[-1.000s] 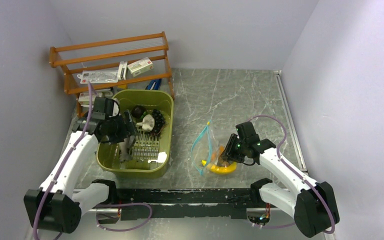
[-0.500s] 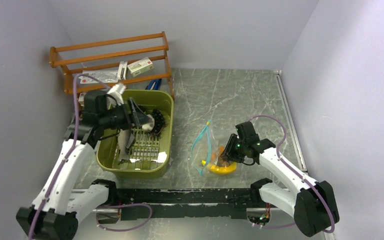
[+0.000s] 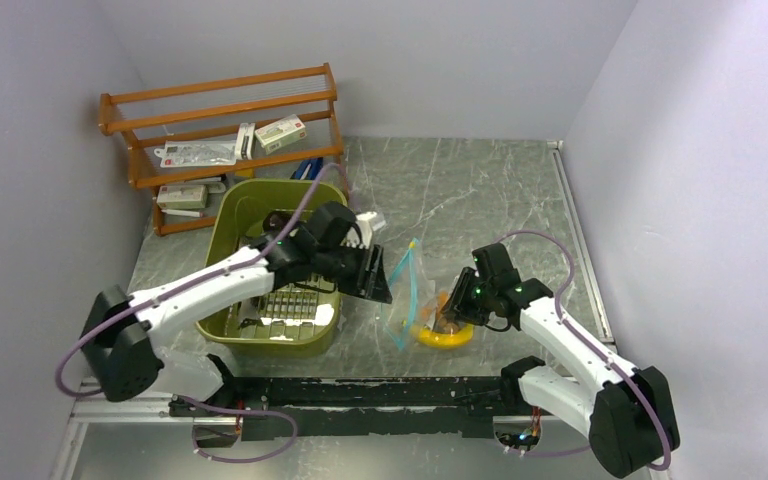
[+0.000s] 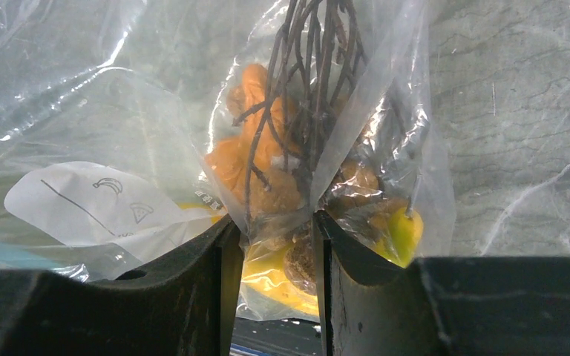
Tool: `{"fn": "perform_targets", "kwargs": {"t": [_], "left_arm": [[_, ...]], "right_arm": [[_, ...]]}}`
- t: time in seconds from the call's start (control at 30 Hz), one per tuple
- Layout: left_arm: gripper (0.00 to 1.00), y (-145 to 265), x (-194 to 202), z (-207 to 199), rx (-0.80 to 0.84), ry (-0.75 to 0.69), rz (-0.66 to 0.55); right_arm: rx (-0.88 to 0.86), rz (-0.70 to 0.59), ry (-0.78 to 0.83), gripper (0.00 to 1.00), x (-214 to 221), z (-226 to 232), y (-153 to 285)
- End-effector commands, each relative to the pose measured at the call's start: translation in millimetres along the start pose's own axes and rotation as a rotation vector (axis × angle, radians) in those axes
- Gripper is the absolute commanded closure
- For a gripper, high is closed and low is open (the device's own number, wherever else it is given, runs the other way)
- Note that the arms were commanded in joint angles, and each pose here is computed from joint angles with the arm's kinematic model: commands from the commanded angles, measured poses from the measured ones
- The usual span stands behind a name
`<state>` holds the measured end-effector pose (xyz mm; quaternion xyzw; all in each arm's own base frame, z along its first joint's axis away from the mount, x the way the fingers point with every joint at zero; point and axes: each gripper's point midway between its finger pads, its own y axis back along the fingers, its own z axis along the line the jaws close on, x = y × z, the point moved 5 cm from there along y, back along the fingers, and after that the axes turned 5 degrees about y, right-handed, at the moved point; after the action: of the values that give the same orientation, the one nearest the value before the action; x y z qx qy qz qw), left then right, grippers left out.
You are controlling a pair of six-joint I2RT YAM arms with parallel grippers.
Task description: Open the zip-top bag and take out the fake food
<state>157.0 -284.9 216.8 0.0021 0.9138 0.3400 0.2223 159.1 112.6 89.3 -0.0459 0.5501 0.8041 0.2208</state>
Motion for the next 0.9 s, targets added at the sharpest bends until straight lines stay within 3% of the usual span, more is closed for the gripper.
{"fn": "perform_targets", "kwargs": {"t": [0.0,0.13,0.3,0.47,0.7,0.87], "left_arm": [[0.43,-30,3,-15,0.019,-0.008,-0.014],[0.51,-51,2,5,-0.172,0.050,0.008],[0.58,-69,-2,1,-0.117,0.066,0.002],[0.62,-91,-2,11,-0.161,0.106,0.010],[0.57,-109,3,-9,-0.106,0.048,0.014],[0.57,-121,16,11,-0.167,0.046,0.042]], "right_arm": [[0.008,-0.003,-0.005,0.62,3,-3,2],[0.003,-0.002,-0.004,0.62,4,-3,3],[0.017,-0.004,0.001,0.62,4,-5,5],[-0.015,-0.025,0.005,0.62,1,1,10],[-0.083,-0.139,0.036,0.60,-17,16,35],[0.098,-0.184,-0.029,0.61,-24,-3,43]]}}
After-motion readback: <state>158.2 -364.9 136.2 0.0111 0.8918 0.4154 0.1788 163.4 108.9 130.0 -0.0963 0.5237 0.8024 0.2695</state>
